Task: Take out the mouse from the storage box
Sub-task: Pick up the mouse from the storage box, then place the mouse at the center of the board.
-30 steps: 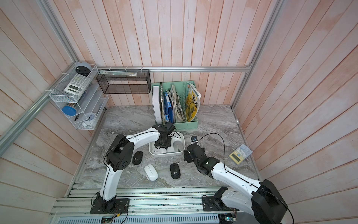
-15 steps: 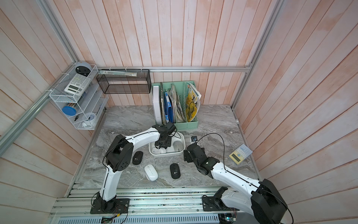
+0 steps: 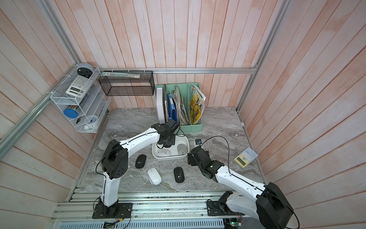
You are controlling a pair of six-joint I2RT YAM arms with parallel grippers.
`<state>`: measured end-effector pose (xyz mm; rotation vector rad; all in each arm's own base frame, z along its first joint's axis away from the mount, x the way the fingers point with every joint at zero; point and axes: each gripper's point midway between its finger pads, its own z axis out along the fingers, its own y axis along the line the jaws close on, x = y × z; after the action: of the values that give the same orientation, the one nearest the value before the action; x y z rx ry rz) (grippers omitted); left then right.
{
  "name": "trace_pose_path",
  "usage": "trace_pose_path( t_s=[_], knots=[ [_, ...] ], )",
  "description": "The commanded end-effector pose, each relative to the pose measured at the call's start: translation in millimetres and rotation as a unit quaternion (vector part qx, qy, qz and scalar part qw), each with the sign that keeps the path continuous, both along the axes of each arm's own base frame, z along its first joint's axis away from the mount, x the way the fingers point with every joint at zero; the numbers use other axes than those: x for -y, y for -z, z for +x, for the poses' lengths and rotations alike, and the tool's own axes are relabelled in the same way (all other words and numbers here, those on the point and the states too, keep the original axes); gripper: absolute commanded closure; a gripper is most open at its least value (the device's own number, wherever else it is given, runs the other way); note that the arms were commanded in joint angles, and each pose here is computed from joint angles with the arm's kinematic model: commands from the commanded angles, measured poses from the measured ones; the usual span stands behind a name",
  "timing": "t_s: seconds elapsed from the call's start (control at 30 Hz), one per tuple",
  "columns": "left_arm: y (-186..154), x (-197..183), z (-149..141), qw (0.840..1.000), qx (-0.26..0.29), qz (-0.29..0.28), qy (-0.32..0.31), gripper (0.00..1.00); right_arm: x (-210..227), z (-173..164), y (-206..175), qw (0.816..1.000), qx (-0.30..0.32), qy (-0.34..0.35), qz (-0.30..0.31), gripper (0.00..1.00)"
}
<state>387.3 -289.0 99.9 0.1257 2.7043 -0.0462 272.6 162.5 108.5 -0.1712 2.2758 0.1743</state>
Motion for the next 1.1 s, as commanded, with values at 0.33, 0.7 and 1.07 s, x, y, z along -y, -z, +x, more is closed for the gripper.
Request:
trace_pose_path(
  t_s=[0.33, 0.7, 1.07],
  knots=[
    [-47.9, -8.6, -72.8, 1.000, 0.023, -0.014, 0.002, 0.46, 9.2, 0.2, -1.5, 1.000, 0.009, 0.020, 0.000, 0.15],
    [-10.6, -8.8, -163.6, 1.000, -0.023, -0.014, 0.000, 0.46, 11.6, 0.7, -3.3, 1.000, 0.012, 0.025, -0.003, 0.15],
    [30.2, 12.1, -197.0, 0.999, -0.048, -0.020, -0.013, 0.46, 14.1, -0.7, -5.7, 0.999, 0.017, 0.027, -0.002, 0.15]
  ],
)
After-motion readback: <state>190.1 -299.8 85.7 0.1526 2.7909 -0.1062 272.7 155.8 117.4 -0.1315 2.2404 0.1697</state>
